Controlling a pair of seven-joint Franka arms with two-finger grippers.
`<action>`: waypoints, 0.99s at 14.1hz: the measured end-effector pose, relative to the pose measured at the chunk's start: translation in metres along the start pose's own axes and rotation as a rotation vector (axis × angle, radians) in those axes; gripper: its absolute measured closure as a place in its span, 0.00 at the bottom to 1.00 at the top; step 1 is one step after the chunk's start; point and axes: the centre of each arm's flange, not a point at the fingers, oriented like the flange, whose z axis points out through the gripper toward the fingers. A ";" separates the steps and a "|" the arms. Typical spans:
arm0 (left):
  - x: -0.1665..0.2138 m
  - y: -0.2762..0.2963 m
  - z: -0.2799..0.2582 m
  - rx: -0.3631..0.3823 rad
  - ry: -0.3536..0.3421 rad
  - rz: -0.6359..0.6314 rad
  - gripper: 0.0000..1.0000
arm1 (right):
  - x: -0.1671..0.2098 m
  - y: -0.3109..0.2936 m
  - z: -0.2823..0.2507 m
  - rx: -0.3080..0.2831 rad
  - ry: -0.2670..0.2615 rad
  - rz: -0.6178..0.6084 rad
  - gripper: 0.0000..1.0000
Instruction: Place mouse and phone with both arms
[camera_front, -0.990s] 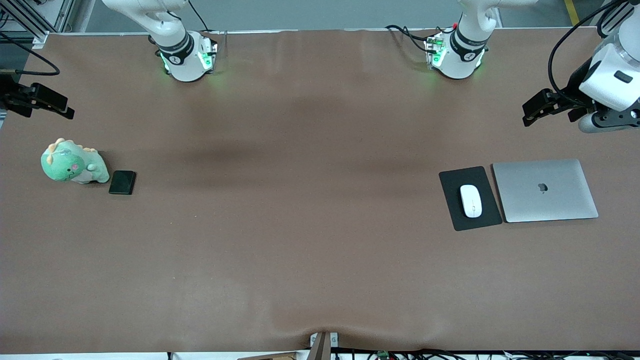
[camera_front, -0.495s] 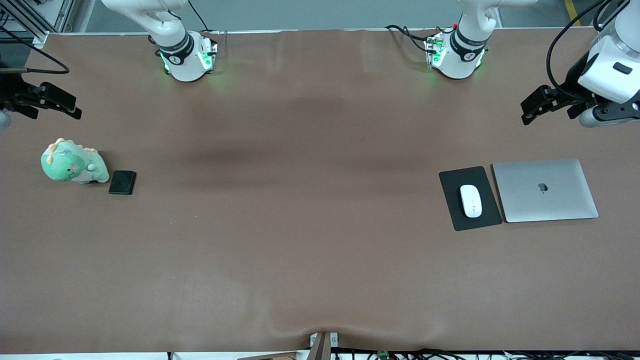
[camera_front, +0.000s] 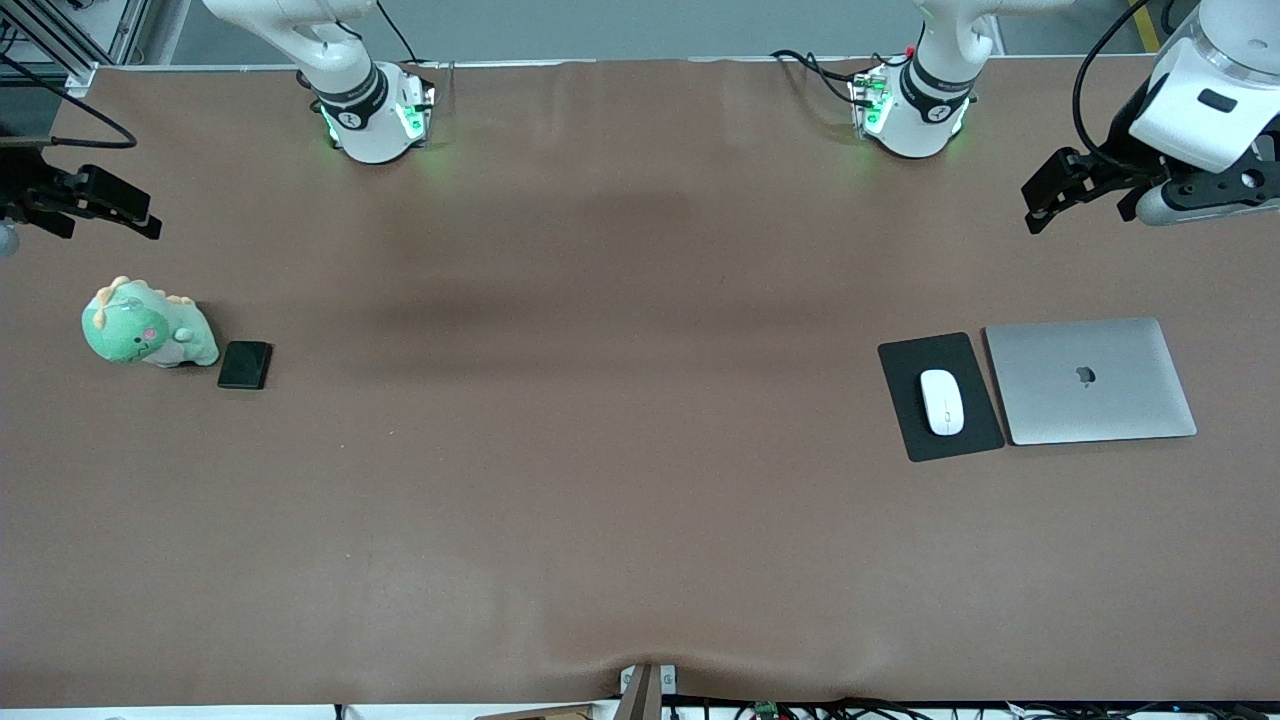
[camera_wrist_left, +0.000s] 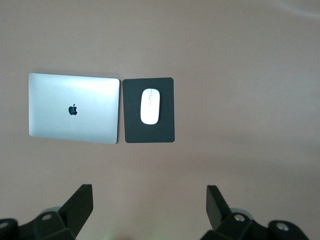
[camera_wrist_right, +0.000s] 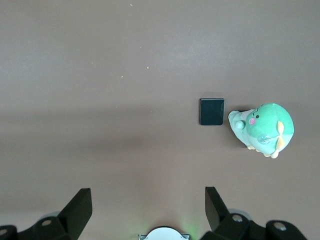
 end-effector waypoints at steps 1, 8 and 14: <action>0.000 -0.001 0.002 0.001 -0.004 0.005 0.00 | 0.000 0.000 0.000 0.000 0.000 0.000 0.00; 0.002 -0.025 0.006 0.010 -0.049 0.098 0.00 | 0.000 0.000 0.000 -0.001 0.000 0.001 0.00; 0.004 -0.034 -0.004 0.006 -0.034 0.096 0.00 | 0.000 0.000 0.000 -0.001 0.000 0.001 0.00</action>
